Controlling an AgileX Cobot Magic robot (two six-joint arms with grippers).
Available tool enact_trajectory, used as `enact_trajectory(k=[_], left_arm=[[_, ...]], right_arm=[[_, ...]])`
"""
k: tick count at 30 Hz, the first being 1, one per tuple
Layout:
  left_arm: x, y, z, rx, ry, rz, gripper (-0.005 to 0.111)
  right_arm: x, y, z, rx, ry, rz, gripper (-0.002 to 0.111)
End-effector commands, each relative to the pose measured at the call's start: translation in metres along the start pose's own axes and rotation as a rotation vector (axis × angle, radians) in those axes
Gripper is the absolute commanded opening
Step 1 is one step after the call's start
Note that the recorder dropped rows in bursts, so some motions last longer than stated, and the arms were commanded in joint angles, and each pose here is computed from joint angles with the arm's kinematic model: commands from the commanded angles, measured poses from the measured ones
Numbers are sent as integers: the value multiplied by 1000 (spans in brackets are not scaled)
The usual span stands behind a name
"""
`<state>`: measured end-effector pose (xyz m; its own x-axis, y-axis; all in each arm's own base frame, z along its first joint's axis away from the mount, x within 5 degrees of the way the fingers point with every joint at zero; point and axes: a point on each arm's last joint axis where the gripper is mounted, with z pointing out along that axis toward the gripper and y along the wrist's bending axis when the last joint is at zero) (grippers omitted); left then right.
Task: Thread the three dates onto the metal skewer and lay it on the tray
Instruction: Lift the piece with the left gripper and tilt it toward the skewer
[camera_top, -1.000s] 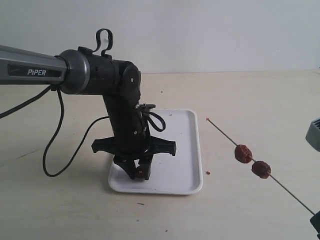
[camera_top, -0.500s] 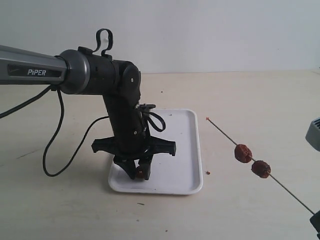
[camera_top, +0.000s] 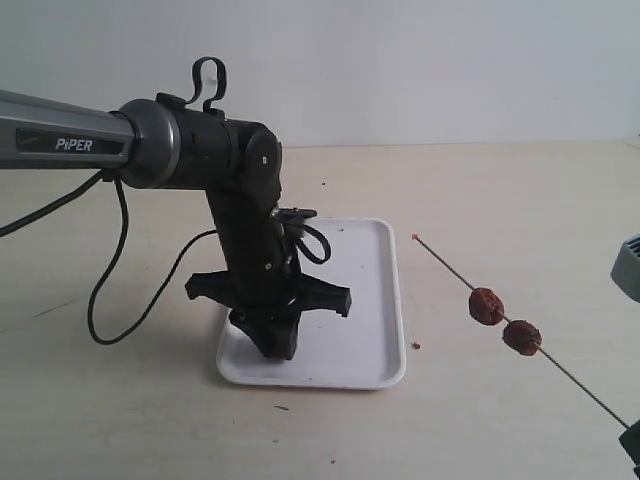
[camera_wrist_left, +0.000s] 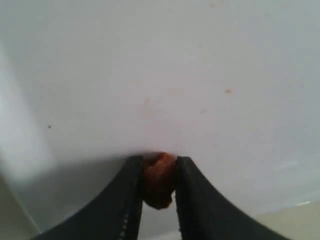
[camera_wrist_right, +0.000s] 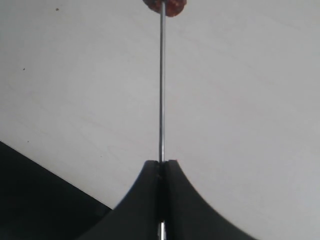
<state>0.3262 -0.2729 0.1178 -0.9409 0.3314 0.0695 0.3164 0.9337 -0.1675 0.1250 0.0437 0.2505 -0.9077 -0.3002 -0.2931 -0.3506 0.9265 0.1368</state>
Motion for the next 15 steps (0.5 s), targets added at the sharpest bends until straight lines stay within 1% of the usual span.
enact_trajectory(k=[1,2,5,7,8,10,11,15], left_arm=[[-3,0,-9,-8,-60,233,24],[-5,-2,-15,-11,-80,317,24],[-12,-6,-27,-20,-124,518,24],[-18,-10,-40,-32,-169,703,24],[-20,-12,-44,-38,-185,761,24],[-25,-15,-53,-53,-218,891,24],[-27,-17,-57,-66,-235,987,24],[-30,-19,-64,-98,-256,1193,24]], right_arm=[[1,1,3,-16,28,3,0],[1,0,5,-21,49,6,0],[0,0,9,-26,78,12,0],[-1,-1,12,-32,101,16,0],[-1,0,12,-35,106,13,0],[-1,2,13,-62,117,6,0],[-1,3,13,-80,118,-1,0],[-1,3,13,-80,118,-1,0]])
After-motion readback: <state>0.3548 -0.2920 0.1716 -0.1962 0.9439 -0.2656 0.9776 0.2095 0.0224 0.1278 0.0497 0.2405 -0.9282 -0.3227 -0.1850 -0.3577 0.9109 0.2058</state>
